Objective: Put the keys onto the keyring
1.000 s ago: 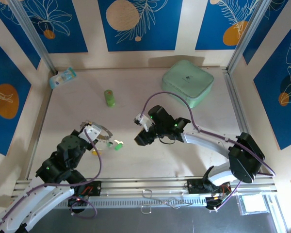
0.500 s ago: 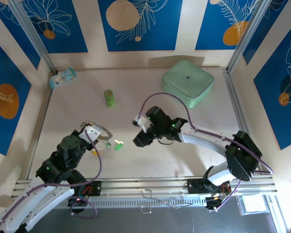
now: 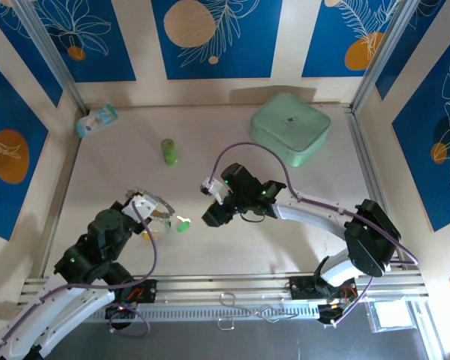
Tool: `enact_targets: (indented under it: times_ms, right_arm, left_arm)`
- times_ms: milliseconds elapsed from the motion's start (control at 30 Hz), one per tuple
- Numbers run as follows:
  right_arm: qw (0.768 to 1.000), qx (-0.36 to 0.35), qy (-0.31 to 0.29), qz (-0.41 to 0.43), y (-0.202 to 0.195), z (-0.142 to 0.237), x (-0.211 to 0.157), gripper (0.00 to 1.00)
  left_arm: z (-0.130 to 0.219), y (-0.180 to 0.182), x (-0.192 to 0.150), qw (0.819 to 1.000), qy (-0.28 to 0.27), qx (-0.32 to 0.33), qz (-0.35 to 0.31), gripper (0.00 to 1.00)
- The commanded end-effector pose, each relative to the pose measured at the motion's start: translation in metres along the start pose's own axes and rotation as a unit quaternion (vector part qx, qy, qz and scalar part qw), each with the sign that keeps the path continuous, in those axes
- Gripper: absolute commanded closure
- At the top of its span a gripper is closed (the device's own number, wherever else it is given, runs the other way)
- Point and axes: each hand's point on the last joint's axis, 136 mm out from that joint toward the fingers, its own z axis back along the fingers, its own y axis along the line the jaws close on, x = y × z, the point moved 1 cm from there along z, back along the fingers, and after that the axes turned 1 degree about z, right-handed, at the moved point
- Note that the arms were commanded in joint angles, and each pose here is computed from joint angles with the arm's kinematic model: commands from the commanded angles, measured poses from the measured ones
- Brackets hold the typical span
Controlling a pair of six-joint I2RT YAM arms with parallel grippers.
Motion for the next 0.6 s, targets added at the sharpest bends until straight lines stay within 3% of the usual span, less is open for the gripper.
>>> enact_targets:
  times_ms: [0, 367, 567]
  right_arm:
    - [1.0, 0.006, 0.007, 0.011, 0.005, -0.004, 0.006, 0.55]
    - [0.996, -0.021, 0.084, -0.022, 0.001, -0.069, 0.016, 0.52]
    - [0.981, -0.066, 0.148, -0.111, -0.008, -0.101, -0.005, 0.56]
  left_arm:
    - [0.011, 0.017, 0.015, 0.999, -0.023, 0.022, 0.004, 1.0]
    - [0.014, 0.035, 0.007, 0.997, -0.003, 0.076, 0.002, 1.0]
    - [0.019, 0.05, 0.002, 0.992, 0.007, 0.123, 0.005, 1.0]
